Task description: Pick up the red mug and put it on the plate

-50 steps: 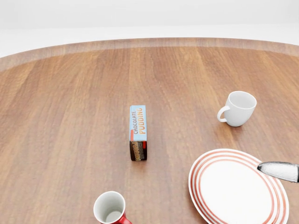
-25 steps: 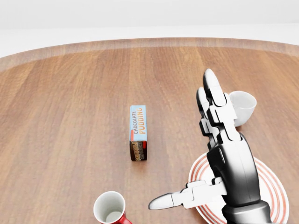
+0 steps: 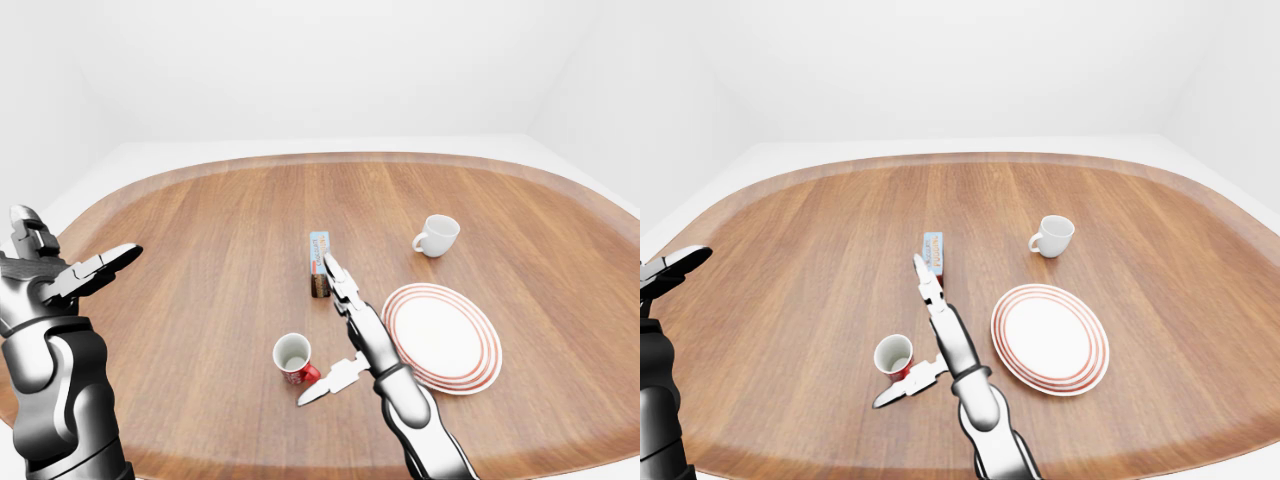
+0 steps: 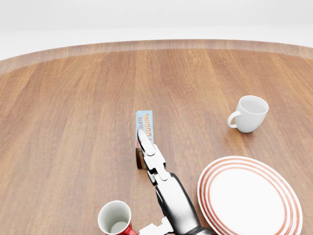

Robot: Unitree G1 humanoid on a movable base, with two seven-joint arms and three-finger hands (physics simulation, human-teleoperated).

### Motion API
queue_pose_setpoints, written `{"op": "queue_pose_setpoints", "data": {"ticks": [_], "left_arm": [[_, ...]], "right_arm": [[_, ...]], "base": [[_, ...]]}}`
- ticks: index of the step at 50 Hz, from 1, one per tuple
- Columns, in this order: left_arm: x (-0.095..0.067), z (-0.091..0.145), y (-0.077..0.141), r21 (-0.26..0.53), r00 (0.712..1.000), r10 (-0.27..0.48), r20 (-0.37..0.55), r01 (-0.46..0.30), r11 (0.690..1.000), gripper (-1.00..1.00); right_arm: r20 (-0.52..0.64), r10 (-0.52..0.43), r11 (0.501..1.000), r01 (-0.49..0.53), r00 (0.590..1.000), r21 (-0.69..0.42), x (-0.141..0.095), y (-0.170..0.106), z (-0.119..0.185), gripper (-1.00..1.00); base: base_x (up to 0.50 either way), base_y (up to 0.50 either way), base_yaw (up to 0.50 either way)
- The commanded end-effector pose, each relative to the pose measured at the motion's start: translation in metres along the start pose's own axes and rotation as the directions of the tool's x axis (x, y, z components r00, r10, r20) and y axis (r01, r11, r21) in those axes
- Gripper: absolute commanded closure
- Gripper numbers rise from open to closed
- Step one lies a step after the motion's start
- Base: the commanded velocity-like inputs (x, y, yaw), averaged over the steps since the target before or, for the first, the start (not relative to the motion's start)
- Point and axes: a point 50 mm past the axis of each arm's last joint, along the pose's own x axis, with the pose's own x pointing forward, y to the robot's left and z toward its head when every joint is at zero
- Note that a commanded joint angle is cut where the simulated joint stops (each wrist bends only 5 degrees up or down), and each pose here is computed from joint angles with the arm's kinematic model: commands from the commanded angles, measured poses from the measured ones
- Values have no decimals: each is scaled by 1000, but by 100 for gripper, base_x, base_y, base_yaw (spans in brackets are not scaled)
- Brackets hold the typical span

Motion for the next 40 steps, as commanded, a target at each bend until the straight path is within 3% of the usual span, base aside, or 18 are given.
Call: {"op": "queue_pose_setpoints", "data": {"ticks": [1,26,40], "left_arm": [[0,1,0,-1,1000,1,4,-1,1000,-100],[1,-3,0,2,1000,0,-11,0,1000,-100],[1,-3,0,3,1000,1,-13,-1,1000,-100]], "right_arm": [[-85,74,997,-72,994,25,0,18,-20,-100],[-211,112,994,-111,971,18,3,22,-50,-100],[-345,116,993,-106,931,48,3,23,-83,-100]], "base": [[0,0,0],[0,0,0],[0,0,0]]}}
